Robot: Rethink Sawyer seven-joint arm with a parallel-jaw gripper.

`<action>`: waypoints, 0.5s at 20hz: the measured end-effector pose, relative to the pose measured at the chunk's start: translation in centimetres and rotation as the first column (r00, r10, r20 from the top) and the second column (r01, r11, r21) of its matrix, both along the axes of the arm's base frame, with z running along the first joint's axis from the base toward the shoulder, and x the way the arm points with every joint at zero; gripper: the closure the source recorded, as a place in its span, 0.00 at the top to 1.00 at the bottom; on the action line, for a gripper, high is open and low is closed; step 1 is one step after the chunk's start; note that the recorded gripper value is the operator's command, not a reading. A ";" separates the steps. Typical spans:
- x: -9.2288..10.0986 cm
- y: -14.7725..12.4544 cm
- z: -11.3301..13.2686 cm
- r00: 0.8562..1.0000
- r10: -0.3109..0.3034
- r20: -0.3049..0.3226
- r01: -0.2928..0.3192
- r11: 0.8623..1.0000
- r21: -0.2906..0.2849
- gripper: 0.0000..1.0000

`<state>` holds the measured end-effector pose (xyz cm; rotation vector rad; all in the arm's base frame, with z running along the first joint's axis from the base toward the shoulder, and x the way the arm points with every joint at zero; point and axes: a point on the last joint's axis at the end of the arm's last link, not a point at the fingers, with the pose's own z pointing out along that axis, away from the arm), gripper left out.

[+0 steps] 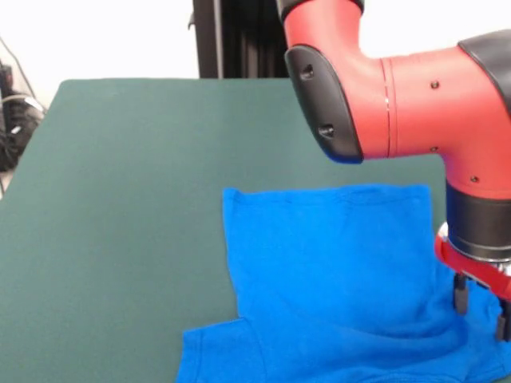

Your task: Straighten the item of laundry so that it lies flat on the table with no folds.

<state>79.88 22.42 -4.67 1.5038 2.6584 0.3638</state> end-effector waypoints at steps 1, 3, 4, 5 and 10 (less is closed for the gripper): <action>0.0 0.0 0.1 1.000 0.003 0.000 -0.003 1.000 -0.005 1.00; 0.1 -0.1 0.2 1.000 0.010 -0.001 -0.010 1.000 -0.014 1.00; 0.1 -0.3 0.5 1.000 0.016 -0.005 -0.017 1.000 -0.025 1.00; 0.1 -0.5 0.7 1.000 0.021 -0.008 -0.021 0.999 -0.032 1.00; 0.7 -1.1 2.4 0.999 0.035 -0.016 -0.035 0.998 -0.055 1.00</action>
